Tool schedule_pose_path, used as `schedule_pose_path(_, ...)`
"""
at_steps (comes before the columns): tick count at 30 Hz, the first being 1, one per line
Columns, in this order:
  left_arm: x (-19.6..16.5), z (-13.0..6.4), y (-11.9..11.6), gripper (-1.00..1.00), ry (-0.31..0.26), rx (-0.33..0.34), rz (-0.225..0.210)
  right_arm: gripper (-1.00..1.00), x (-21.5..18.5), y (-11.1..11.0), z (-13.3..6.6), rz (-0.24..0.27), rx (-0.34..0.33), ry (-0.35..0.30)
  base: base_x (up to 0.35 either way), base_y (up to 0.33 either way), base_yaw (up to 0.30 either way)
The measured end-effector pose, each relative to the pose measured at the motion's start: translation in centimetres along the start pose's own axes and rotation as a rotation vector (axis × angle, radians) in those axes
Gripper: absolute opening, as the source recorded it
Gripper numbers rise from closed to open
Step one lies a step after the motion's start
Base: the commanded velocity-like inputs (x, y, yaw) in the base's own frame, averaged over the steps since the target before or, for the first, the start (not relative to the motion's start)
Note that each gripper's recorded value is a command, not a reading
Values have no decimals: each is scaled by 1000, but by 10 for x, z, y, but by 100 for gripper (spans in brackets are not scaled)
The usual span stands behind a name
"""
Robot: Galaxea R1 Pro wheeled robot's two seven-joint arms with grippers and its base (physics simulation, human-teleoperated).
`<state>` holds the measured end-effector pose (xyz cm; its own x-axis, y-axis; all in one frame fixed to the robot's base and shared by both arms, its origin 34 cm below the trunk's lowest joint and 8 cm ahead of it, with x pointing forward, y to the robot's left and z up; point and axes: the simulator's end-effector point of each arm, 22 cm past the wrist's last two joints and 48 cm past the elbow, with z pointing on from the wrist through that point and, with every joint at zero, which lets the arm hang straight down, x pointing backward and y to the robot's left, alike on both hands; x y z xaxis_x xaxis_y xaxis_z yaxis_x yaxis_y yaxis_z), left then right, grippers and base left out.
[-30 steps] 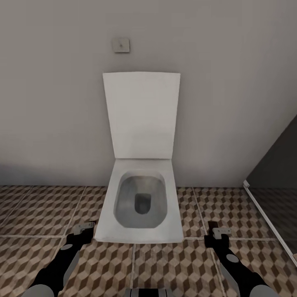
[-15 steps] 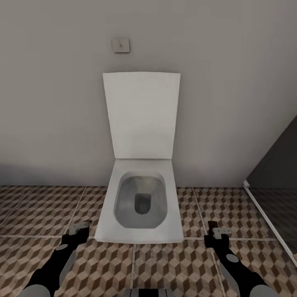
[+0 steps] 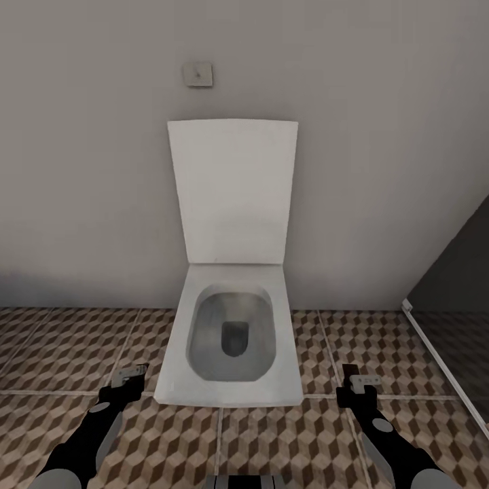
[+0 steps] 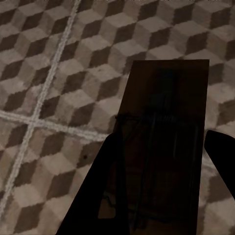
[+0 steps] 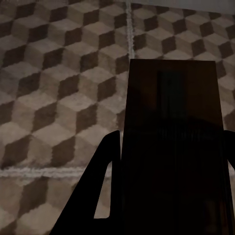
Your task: Take the four mousetraps from the cabinet in the bathroom and place them on the bathroom floor. Make sure all four end up on the same floor surface, and ensure that at least two of them are either under or directly next to the same bathroom sink.
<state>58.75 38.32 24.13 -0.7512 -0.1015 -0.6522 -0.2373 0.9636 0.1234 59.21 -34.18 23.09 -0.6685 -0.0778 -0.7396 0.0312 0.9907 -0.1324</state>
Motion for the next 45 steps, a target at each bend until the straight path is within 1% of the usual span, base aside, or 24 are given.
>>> schedule_pose_path(14,0,0,3,-100,-1,-3,2,-100,0,0,0,1,-1,0,3,0,0)
schedule_pose_path(22,2,0,-6,-100,5,7,-2,-100,0,0,0,1,-1,0,0,13,0)
schedule_pose_path(29,2,0,-2,-100,6,3,1,-100,0,0,0,1,-1,0,8,109,0)
schedule_pose_path(45,1,0,-3,-100,3,4,-6,-100,0,0,0,2,-1,0,1,5,0)
